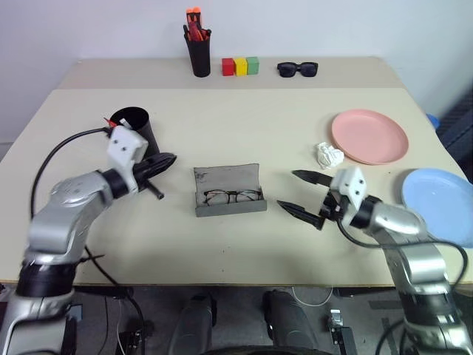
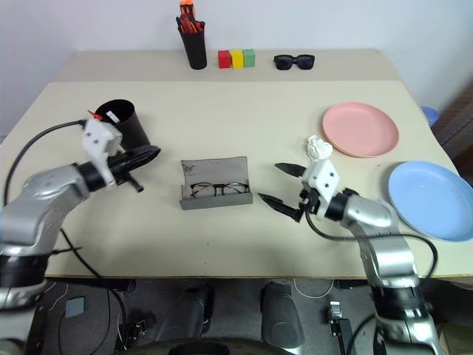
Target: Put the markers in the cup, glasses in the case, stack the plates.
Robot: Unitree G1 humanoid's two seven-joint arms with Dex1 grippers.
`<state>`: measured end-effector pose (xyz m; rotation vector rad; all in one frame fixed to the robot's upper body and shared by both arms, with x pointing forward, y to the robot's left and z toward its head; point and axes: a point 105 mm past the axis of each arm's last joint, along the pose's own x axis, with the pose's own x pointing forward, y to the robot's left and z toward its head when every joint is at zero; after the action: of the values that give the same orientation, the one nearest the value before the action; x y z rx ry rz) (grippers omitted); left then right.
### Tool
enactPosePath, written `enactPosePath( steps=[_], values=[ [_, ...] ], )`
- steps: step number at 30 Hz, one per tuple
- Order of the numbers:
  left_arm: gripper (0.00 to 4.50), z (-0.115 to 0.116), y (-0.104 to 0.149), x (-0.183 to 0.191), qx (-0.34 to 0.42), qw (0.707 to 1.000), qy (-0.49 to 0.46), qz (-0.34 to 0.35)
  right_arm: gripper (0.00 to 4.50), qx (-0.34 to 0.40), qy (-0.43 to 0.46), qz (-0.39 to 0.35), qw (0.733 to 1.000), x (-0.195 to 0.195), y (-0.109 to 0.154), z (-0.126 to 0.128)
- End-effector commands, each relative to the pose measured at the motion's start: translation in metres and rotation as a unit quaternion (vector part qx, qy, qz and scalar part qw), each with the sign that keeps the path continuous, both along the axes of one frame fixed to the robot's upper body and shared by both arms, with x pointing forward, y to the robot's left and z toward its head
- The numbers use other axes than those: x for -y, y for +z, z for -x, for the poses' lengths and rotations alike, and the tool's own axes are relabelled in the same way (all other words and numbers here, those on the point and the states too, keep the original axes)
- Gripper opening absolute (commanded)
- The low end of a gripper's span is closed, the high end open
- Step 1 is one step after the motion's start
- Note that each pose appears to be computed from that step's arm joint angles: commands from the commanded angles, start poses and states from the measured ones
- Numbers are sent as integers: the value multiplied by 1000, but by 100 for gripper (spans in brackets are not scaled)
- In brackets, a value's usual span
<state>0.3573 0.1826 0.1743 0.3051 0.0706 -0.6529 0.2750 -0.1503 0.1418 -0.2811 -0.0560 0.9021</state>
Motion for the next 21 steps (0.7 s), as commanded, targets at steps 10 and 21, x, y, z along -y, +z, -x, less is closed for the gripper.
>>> enactPosePath(
  steps=[10,21],
  values=[
    [5,-80,-12,49,-41,983,-82,-160,409,8,-143,3,990,25,-17,31],
    [5,-44,-10,83,-102,923,-319,-190,409,15,-161,3,987,28,-12,32]
  ],
)
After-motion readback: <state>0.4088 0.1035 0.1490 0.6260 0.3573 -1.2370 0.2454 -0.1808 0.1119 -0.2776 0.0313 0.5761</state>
